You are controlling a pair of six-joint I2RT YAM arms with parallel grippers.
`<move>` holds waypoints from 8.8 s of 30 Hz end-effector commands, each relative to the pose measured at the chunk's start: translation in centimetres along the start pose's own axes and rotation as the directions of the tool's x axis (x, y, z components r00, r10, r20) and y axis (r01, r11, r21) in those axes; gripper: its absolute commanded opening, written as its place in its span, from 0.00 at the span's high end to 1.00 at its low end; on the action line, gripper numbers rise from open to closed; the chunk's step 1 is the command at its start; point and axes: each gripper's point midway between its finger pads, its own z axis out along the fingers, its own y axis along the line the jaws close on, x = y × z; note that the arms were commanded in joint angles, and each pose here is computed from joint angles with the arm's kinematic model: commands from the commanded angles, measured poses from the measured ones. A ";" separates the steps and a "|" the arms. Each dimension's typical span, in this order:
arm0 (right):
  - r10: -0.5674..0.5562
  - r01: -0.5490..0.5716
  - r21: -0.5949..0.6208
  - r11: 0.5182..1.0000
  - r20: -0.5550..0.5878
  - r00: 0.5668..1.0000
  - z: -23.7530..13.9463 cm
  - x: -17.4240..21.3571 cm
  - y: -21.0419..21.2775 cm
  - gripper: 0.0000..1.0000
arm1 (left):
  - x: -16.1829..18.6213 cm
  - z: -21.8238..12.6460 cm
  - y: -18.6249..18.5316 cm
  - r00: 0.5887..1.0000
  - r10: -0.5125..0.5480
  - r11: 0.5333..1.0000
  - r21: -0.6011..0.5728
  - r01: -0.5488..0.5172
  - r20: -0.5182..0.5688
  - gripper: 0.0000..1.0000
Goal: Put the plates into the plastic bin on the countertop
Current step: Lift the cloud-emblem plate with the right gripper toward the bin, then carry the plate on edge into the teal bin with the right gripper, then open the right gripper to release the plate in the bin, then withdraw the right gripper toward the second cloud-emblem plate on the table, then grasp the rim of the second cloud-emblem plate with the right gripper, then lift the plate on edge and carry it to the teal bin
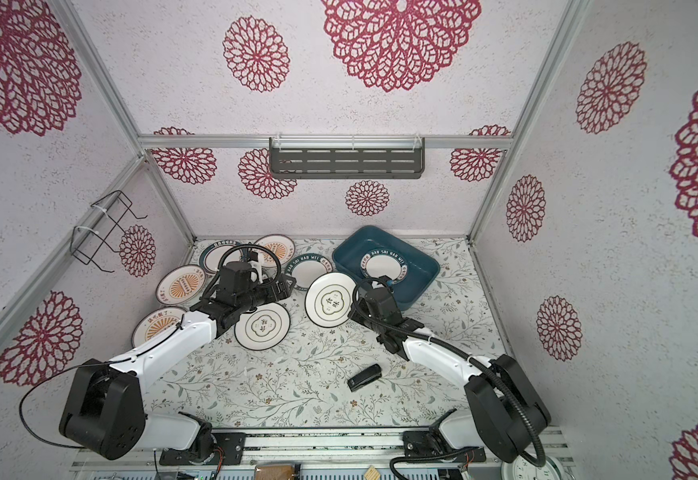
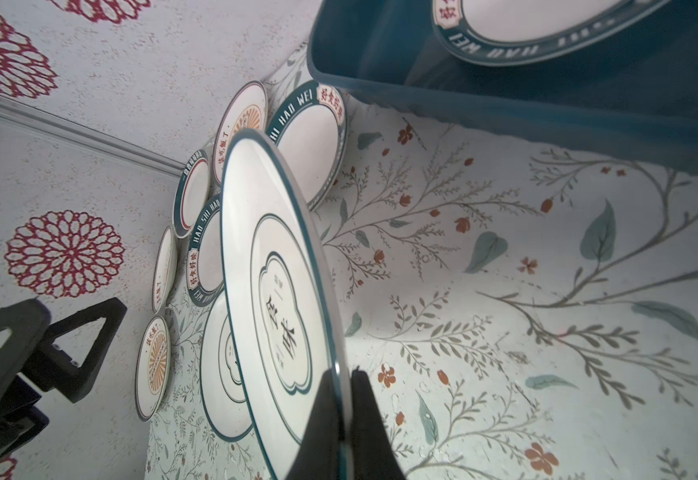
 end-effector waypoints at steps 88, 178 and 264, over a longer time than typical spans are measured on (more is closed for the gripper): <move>0.201 -0.238 0.231 0.943 0.174 0.964 8.6 -20.9 -15.6 0.43 | 2.3 10.7 -7.1 0.989 0.045 0.986 0.163 -0.023 -0.138 0.03; -0.033 -0.063 -0.198 0.978 -0.450 0.892 12.5 11.0 2.5 0.47 | 9.5 6.0 11.3 0.913 -0.369 0.921 -0.202 0.334 -0.175 0.02; 0.257 -0.248 -0.069 0.966 0.195 0.947 1.6 -18.3 -5.1 1.00 | 1.5 4.8 -13.5 0.955 0.278 0.899 0.379 -0.221 -0.102 0.03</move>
